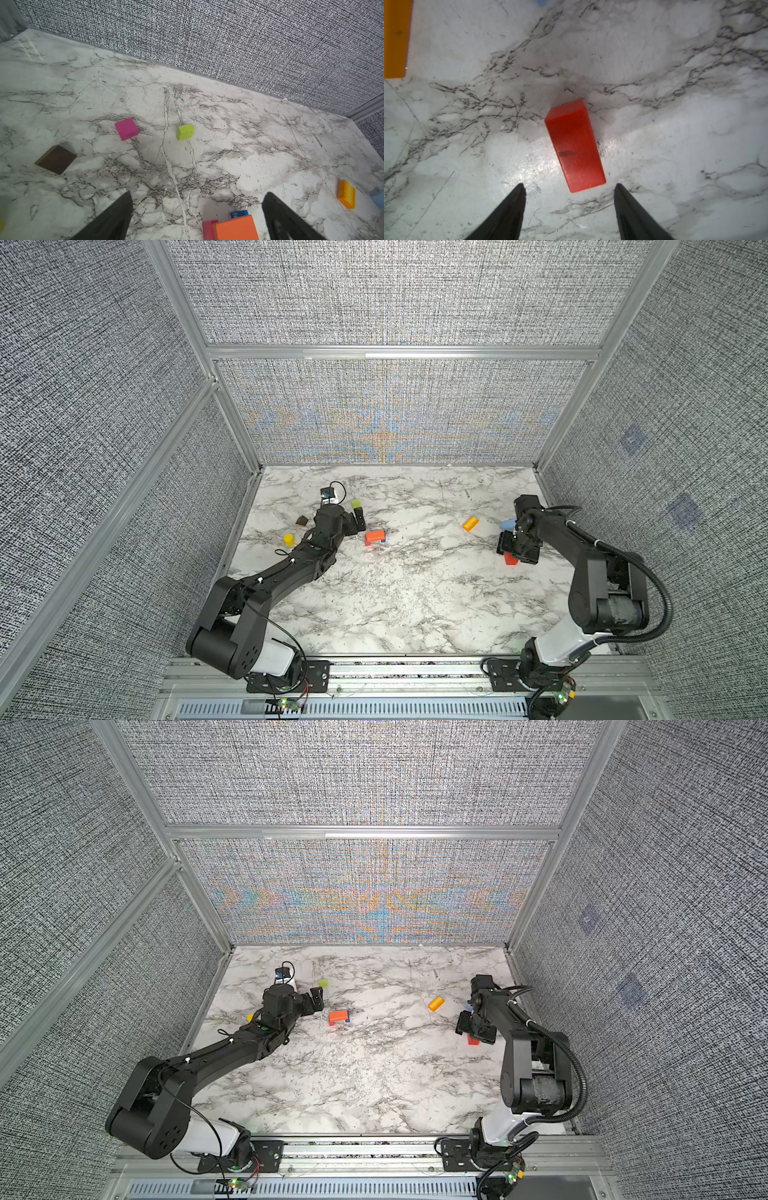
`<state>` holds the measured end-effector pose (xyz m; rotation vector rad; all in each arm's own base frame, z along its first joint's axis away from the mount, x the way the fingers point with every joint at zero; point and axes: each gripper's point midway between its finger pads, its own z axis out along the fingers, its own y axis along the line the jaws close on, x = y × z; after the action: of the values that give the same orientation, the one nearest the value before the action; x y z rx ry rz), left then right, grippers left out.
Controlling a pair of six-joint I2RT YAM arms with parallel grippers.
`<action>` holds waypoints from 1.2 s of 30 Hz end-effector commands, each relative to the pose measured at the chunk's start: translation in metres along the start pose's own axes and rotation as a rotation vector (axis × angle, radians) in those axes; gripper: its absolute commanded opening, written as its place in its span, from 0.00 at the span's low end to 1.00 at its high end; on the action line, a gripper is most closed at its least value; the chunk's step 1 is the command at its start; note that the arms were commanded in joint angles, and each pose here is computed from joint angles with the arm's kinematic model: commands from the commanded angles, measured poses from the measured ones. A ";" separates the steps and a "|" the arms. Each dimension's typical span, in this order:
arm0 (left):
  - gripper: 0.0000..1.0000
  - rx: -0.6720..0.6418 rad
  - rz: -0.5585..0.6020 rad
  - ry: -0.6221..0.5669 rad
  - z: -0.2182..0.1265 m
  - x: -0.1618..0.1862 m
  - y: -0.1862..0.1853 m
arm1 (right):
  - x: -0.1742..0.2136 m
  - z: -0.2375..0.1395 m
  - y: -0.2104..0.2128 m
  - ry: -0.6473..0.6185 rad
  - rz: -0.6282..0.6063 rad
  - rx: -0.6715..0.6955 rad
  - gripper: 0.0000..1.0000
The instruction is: Build the wood block tower
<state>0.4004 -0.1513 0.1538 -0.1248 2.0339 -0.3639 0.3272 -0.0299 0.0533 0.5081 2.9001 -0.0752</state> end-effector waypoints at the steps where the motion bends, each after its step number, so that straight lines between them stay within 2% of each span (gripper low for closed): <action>1: 0.99 0.000 -0.005 -0.058 -0.004 -0.013 0.000 | -0.007 0.003 -0.002 -0.002 -0.016 0.023 0.60; 13: 0.99 0.007 0.008 -0.057 0.001 -0.008 0.000 | -0.015 0.014 -0.001 0.022 -0.034 0.050 0.46; 24: 0.99 0.019 0.014 -0.099 -0.007 -0.012 0.001 | -0.008 0.006 0.004 0.015 -0.074 0.071 0.27; 27: 0.99 0.021 0.010 -0.094 -0.011 -0.014 0.001 | -0.006 0.002 0.007 0.008 -0.088 0.072 0.26; 30: 0.99 0.008 -0.012 -0.086 -0.020 -0.014 0.004 | -0.003 0.002 0.008 0.011 -0.101 0.078 0.26; 36: 0.99 -0.002 -0.044 -0.092 -0.038 0.002 0.018 | -0.001 0.004 0.008 0.013 -0.082 0.080 0.60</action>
<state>0.3726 -0.1331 0.1657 -0.1560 1.9464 -0.3836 0.3350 -0.0207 0.0493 0.3785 2.9373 -0.1821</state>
